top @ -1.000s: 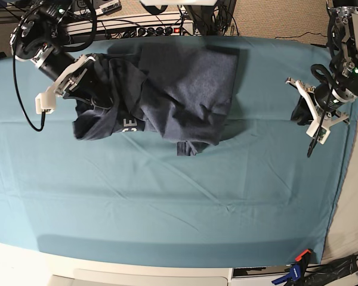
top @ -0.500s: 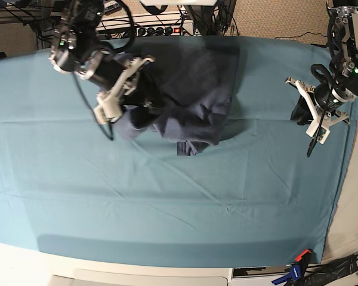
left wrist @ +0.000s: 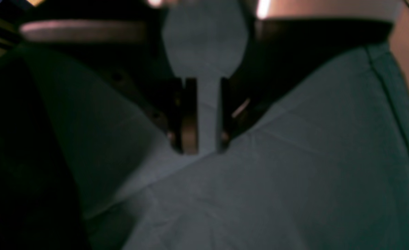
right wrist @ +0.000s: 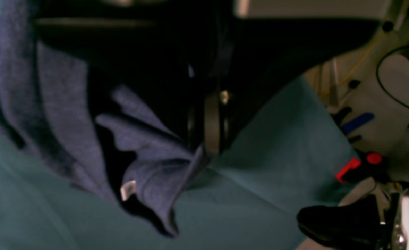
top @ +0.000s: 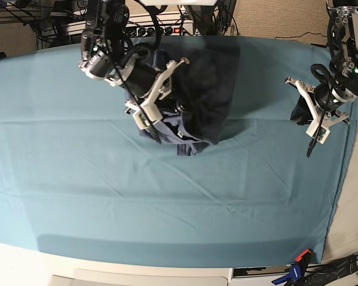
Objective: Fold the T-shirt properly
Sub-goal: 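Lift the printed end with the right gripper and fold it over the bundle, then open the right gripper and withdraw it from the folded shirt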
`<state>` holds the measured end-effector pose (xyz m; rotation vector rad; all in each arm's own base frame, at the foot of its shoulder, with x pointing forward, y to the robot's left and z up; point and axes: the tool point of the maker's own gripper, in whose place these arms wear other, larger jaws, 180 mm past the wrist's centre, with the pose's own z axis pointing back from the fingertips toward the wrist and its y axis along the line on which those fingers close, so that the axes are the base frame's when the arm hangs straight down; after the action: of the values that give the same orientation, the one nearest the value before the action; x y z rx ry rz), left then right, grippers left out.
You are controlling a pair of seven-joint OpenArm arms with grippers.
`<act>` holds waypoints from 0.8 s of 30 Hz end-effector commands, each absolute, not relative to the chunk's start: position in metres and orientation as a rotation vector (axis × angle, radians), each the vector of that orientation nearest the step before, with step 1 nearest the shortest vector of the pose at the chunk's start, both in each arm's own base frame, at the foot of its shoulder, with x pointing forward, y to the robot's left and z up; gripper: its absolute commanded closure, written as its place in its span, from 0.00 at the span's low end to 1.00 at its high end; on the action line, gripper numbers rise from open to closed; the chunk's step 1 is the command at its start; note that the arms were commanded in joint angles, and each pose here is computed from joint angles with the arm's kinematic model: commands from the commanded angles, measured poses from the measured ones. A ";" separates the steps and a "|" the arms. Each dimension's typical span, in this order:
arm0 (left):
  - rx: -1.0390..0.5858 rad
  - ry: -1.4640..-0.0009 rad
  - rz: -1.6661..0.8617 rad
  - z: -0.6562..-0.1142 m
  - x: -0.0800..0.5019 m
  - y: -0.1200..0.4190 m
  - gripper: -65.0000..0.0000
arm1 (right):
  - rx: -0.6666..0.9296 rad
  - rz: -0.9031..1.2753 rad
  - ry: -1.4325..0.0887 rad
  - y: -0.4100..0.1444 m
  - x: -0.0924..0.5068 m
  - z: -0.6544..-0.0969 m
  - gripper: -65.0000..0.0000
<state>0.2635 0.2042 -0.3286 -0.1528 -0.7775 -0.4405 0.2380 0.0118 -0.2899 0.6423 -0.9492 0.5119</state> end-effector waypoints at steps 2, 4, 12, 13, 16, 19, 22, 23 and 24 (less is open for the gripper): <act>-0.150 -0.822 -0.451 -0.316 0.270 0.205 0.82 | 0.674 0.513 -1.019 0.021 0.243 -0.273 1.00; -0.149 -0.822 -0.451 -0.316 0.270 0.205 0.82 | 0.660 0.510 -1.025 0.024 0.245 -0.273 1.00; -0.150 -0.822 -0.451 -0.316 0.270 0.205 0.82 | 0.664 0.540 -1.041 0.038 0.242 -0.270 1.00; -0.149 -0.822 -0.451 -0.316 0.270 0.205 0.82 | 0.667 0.541 -1.042 0.039 0.242 -0.269 1.00; -0.149 -0.822 -0.451 -0.316 0.270 0.205 0.82 | 0.667 0.543 -1.041 0.039 0.242 -0.269 1.00; -0.149 -0.822 -0.451 -0.316 0.270 0.205 0.82 | 0.667 0.544 -1.041 0.039 0.242 -0.269 0.96; -0.150 -0.822 -0.451 -0.316 0.270 0.205 0.82 | 0.675 0.567 -1.047 0.042 0.240 -0.268 0.64; -0.150 -0.822 -0.451 -0.316 0.270 0.205 0.82 | 0.678 0.572 -1.047 0.043 0.239 -0.268 0.55; -0.150 -0.822 -0.451 -0.316 0.270 0.205 0.82 | 0.691 0.572 -1.048 0.045 0.238 -0.267 0.49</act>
<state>0.2635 0.2042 -0.3286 -0.1528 -0.7775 -0.4405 0.2346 0.0394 -0.2834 0.6535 -0.9876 0.5752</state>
